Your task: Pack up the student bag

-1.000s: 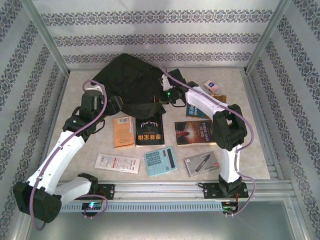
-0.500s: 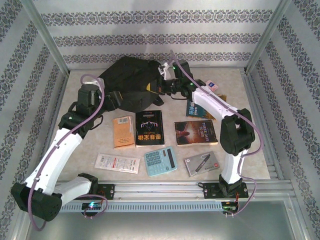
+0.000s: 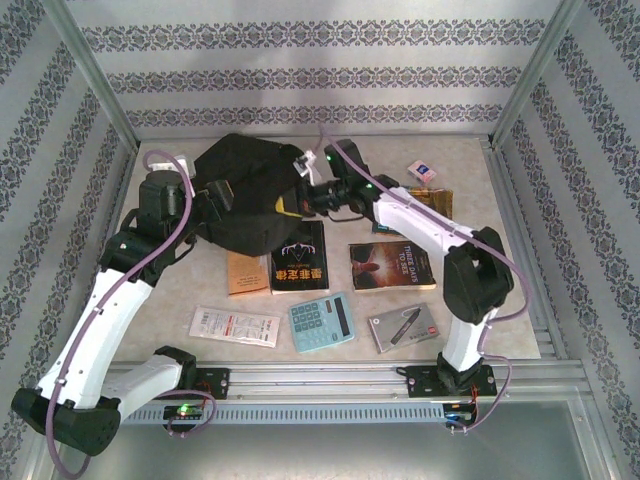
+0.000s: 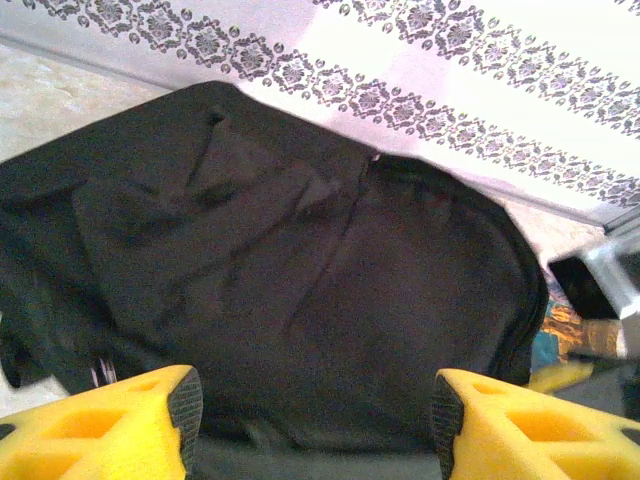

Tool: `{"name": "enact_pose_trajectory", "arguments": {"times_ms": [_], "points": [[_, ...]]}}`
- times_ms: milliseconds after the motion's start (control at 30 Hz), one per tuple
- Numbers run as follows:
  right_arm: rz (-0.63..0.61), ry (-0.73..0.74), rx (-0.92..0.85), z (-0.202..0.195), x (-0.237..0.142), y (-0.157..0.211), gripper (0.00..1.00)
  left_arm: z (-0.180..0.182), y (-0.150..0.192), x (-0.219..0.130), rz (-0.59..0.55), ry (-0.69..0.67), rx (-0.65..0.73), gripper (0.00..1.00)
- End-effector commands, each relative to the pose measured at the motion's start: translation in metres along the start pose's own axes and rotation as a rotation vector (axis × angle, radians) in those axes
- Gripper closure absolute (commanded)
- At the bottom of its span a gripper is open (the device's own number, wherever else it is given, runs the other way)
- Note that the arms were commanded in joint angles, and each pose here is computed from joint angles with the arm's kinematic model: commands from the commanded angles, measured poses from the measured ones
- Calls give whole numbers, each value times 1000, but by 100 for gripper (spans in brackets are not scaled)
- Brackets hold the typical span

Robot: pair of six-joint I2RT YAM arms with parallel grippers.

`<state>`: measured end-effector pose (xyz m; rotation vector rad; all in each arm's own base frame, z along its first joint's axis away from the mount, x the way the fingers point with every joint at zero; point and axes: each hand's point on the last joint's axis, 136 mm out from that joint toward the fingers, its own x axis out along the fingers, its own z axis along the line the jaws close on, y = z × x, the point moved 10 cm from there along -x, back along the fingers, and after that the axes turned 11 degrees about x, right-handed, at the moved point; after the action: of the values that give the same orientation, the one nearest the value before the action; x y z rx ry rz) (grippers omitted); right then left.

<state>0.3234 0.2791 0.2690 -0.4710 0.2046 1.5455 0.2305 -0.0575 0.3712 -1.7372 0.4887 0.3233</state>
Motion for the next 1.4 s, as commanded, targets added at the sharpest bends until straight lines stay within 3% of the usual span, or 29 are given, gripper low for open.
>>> {"name": "enact_pose_trajectory", "arguments": {"times_ms": [0, 100, 133, 200, 233, 333, 500, 633, 800, 1000, 1367], "points": [[17, 33, -104, 2, -13, 30, 100, -1, -1, -5, 30, 32, 15, 39], [6, 129, -107, -16, -16, 51, 100, -4, 7, 7, 70, 67, 8, 40], [-7, 161, -94, -23, -17, 54, 94, -6, 12, 15, 94, 85, 9, 41], [-58, 263, -61, -35, -21, 53, 63, -12, 22, 32, 162, 114, 19, 42], [-107, 333, -32, -41, -26, 50, 53, -18, 27, 40, 199, 136, 32, 43], [-292, 470, 63, -51, -48, 45, 38, -35, 38, 58, 269, 169, 87, 43], [-477, 455, 168, -51, -76, 40, 34, -54, 46, 73, 312, 195, 145, 41], [-528, 411, 259, -66, -83, 33, 30, -70, 53, 88, 370, 218, 205, 40], [-472, 345, 327, -86, -66, 23, 34, -89, 59, 102, 410, 259, 241, 36], [-435, 272, 338, -97, -50, 12, 50, -107, 71, 118, 465, 267, 292, 34], [-434, 66, 376, -113, -45, 6, 100, -116, 99, 149, 570, 264, 306, 28]]}}
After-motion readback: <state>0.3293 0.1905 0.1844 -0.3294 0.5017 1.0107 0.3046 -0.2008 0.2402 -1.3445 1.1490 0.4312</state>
